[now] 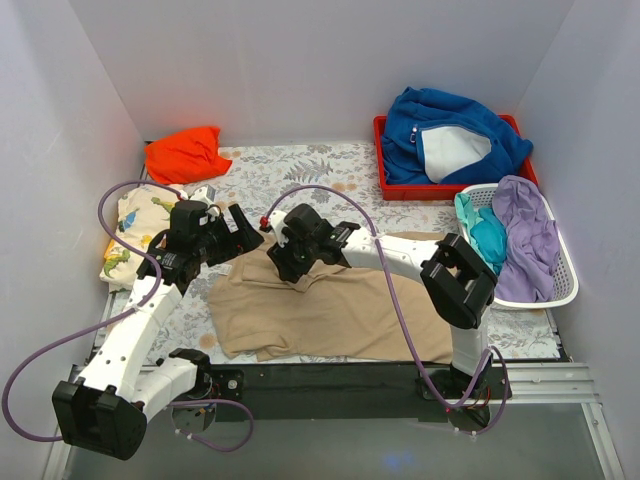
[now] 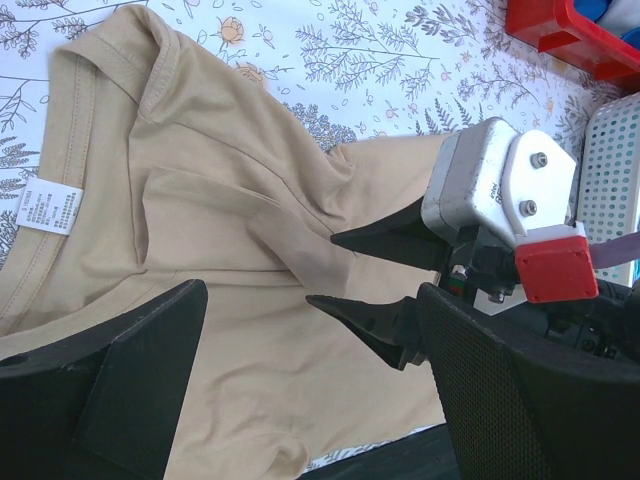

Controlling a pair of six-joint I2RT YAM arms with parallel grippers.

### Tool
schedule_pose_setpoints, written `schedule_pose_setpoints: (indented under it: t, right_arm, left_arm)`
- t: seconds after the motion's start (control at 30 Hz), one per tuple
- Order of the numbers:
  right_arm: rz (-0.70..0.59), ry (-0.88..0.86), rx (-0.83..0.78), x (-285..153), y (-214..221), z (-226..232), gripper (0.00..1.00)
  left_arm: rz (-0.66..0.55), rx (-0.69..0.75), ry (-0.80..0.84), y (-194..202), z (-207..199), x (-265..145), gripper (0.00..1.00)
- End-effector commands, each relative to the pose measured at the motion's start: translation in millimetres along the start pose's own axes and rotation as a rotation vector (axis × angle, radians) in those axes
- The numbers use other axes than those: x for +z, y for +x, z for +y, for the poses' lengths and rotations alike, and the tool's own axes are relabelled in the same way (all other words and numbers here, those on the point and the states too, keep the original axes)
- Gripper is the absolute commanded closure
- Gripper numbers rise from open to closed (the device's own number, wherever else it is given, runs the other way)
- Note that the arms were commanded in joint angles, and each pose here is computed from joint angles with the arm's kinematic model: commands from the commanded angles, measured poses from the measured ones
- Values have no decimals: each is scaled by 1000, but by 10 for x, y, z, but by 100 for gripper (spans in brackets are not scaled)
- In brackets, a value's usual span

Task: Fold and stack the t-shirts
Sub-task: Fold the tshirt

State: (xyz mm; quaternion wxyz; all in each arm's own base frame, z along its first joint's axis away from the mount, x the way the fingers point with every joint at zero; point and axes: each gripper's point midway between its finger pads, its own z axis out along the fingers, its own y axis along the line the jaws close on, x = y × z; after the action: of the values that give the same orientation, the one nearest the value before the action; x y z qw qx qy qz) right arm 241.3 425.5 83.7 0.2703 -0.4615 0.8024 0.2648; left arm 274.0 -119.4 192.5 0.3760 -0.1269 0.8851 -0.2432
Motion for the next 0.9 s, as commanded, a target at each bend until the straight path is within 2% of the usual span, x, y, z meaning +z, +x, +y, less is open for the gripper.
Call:
schedule_pose_setpoints:
  t: [0.0, 0.23, 0.53, 0.73, 0.87]
  right_arm:
    - [1, 21, -12, -46, 19, -29, 43]
    - [34, 121, 100, -78, 225, -233, 41]
    - [6, 40, 254, -152, 246, -192, 40]
    - [-21, -46, 254, -151, 158, -85, 43]
    - [-34, -104, 243, -156, 100, 14, 49]
  left_arm:
    - [-18, -1, 15, -34, -31, 0, 15]
    - [-15, 6, -8, -26, 14, 2, 15]
    - [-6, -4, -7, 3, 24, 36, 15]
    - [-1, 0, -18, 21, 55, 54, 15]
    - [9, -2, -18, 53, 67, 73, 15]
